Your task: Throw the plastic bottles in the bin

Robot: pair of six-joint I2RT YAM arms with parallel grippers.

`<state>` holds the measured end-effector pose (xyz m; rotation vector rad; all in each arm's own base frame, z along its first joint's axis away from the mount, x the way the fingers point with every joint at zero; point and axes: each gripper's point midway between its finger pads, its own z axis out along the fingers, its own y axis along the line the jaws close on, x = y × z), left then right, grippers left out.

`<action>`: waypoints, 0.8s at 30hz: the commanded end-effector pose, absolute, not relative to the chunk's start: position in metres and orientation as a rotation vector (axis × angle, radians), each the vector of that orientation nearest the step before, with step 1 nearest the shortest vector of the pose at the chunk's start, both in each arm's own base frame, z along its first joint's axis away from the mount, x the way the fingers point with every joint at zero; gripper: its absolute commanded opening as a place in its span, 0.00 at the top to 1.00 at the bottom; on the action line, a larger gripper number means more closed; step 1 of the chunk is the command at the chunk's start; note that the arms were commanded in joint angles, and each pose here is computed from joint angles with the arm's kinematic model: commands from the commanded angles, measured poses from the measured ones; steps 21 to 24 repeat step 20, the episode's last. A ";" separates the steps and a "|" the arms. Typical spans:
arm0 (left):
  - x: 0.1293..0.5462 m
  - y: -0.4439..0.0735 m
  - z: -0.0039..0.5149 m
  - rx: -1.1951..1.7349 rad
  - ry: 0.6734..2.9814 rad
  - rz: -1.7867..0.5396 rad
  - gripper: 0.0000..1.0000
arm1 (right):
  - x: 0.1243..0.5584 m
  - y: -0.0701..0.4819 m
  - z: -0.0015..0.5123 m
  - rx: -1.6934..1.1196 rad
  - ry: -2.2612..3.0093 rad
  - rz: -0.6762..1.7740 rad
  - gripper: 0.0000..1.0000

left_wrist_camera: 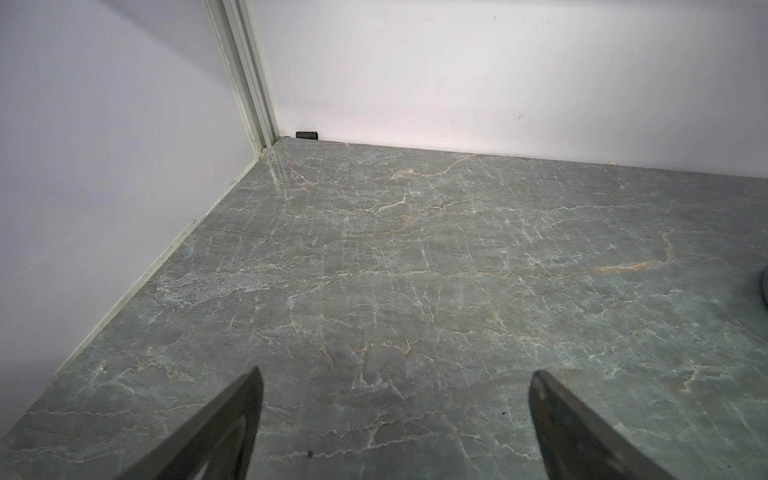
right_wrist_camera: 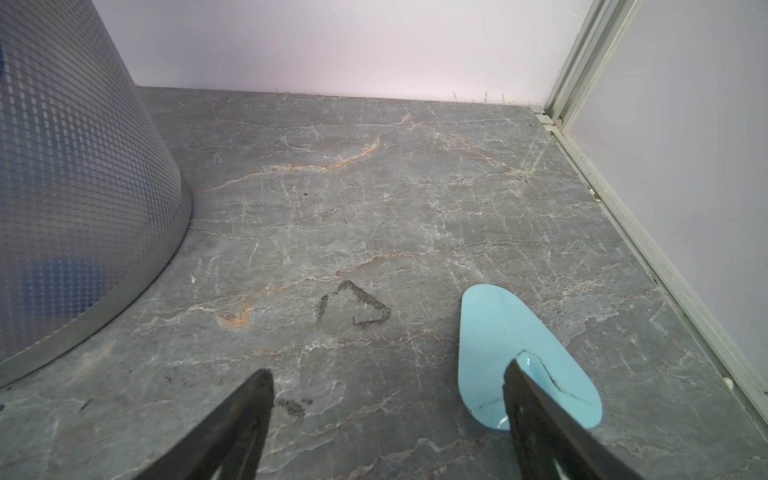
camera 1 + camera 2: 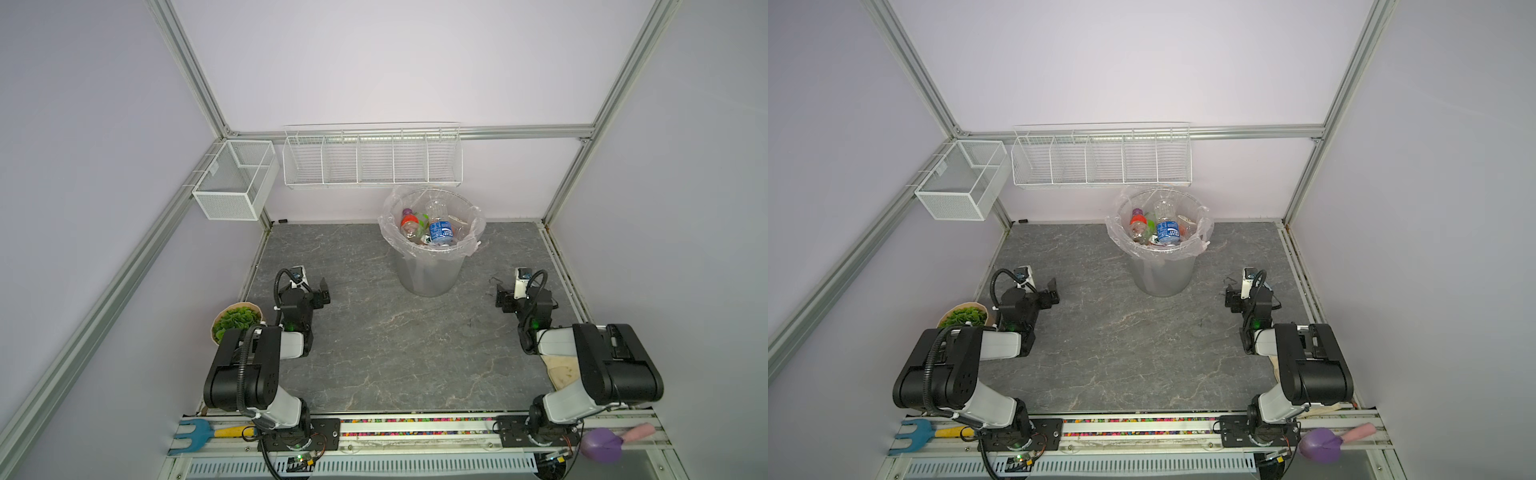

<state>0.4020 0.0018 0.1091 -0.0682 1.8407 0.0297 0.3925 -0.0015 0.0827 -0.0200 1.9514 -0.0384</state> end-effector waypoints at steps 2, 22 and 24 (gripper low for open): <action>0.404 0.002 0.115 -0.060 1.825 0.029 0.01 | 0.395 -0.002 0.093 -0.029 1.926 -0.040 0.11; 0.405 0.002 0.115 -0.061 1.825 0.031 0.01 | 0.395 -0.002 0.093 -0.030 1.925 -0.038 0.11; 0.405 0.002 0.115 -0.061 1.825 0.031 0.01 | 0.395 -0.002 0.093 -0.030 1.925 -0.038 0.11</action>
